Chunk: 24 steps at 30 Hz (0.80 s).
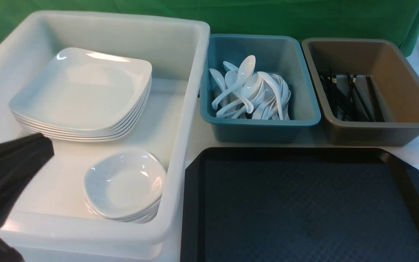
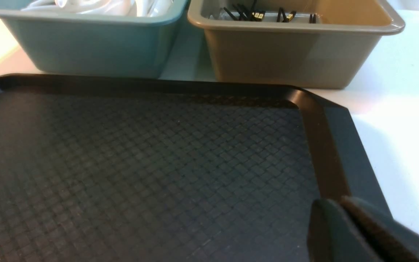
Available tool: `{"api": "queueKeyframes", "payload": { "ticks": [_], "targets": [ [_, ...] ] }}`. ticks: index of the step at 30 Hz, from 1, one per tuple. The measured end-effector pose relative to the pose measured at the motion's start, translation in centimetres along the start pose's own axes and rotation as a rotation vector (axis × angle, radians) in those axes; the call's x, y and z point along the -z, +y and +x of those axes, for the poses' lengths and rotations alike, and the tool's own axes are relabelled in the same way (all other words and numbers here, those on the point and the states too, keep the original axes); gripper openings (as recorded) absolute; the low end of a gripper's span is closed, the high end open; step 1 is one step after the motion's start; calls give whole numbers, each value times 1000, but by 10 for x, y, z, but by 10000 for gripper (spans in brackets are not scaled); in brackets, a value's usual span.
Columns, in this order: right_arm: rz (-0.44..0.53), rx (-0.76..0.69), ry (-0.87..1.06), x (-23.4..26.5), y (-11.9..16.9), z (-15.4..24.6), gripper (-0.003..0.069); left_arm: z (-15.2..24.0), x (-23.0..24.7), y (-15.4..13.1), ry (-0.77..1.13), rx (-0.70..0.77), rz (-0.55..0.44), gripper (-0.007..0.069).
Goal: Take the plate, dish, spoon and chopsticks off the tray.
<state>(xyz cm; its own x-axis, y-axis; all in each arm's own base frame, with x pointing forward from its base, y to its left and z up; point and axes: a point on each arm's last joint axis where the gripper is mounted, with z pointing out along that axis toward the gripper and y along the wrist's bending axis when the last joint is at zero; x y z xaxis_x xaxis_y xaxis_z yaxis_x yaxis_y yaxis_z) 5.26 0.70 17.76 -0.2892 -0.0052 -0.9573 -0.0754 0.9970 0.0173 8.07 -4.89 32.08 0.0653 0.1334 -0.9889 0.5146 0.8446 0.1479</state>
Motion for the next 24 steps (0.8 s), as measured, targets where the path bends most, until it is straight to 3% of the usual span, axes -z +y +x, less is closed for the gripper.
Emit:
{"api": "queueKeyframes", "payload": {
  "ticks": [2, 6, 11, 18, 24],
  "targets": [
    [0, 0, 0, 0, 0, 0, 78, 1, 3, 5, -37, -8, -68, 5],
    [0, 0, 0, 0, 0, 0, 90, 18, 23, 18, -83, 33, -295, 5],
    [0, 0, 0, 0, 0, 0, 108, 69, 43, 18, -57, 80, -517, 5],
    [0, 0, 0, 0, 0, 0, 126, 128, 44, 10, 92, 223, -580, 5],
    [0, 0, -1, 0, 0, 0, 139, 134, 45, 9, 156, 249, -547, 5]
  ]
}}
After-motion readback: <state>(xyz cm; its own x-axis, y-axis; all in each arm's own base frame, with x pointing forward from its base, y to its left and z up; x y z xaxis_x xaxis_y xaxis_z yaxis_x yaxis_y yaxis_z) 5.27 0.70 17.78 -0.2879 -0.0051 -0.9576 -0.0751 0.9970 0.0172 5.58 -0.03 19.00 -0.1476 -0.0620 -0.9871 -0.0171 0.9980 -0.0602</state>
